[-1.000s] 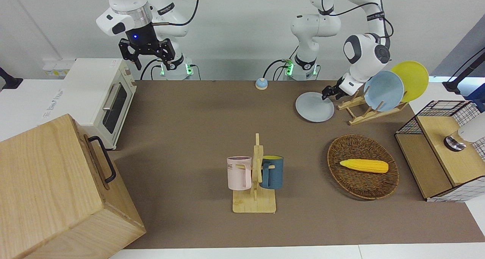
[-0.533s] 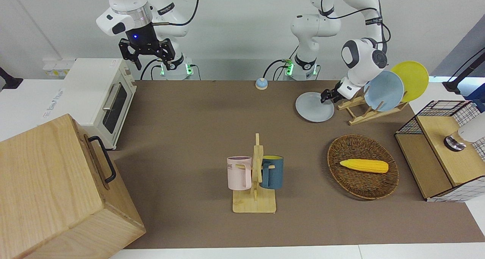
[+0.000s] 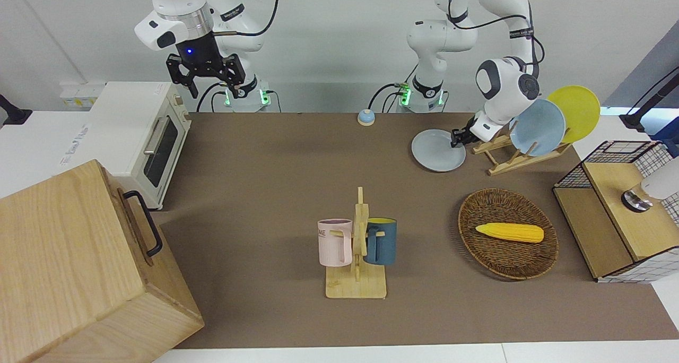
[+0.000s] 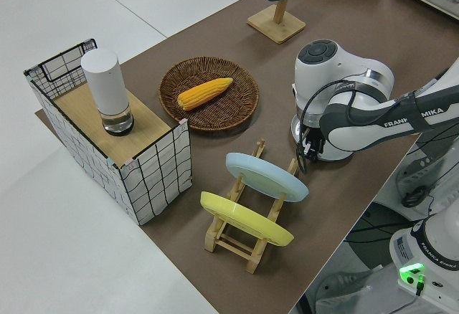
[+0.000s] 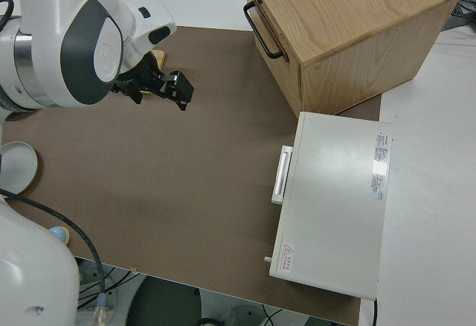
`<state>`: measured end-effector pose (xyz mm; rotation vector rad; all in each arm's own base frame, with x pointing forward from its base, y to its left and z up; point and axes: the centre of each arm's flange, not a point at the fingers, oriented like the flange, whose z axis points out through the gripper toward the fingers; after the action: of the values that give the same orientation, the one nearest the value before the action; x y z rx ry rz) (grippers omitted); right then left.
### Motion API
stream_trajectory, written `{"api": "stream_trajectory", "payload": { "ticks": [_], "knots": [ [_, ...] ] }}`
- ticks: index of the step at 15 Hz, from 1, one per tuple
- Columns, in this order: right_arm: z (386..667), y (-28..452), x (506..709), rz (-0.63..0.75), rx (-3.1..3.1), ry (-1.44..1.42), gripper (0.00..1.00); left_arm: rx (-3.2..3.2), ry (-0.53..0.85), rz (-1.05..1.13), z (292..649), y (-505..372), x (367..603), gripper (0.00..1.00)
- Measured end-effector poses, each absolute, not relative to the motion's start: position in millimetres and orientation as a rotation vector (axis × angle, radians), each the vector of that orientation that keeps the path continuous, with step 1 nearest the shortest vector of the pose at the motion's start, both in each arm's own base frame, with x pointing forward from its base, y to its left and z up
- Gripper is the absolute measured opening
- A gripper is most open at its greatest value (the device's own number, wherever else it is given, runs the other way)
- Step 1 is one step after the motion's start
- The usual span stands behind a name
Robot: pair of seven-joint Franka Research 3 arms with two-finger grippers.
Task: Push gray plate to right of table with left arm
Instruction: 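Lower the left gripper onto the gray plate's edge nearest the dish rack, then push the gray plate with the left gripper toward the toaster oven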
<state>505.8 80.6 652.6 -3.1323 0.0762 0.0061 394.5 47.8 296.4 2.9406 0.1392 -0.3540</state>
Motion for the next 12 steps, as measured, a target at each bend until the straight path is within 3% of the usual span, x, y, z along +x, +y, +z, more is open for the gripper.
{"api": "stream_trajectory", "payload": {
  "ticks": [2,3,6,12],
  "knots": [
    [652.6,80.6,505.8,0.006,-3.132,0.076,1.0,2.939,0.131,-0.352,296.4,47.9,394.6,0.26],
    [652.6,80.6,505.8,0.006,-3.132,0.076,1.0,2.939,0.127,-0.351,296.5,47.9,394.6,0.15],
    [652.6,80.6,505.8,0.006,-3.132,0.076,1.0,2.935,0.126,-0.342,298.0,47.7,395.5,0.06],
    [652.6,80.6,505.8,0.006,-3.132,0.076,1.0,2.935,0.126,-0.325,299.2,46.5,397.2,0.03]
  ]
}}
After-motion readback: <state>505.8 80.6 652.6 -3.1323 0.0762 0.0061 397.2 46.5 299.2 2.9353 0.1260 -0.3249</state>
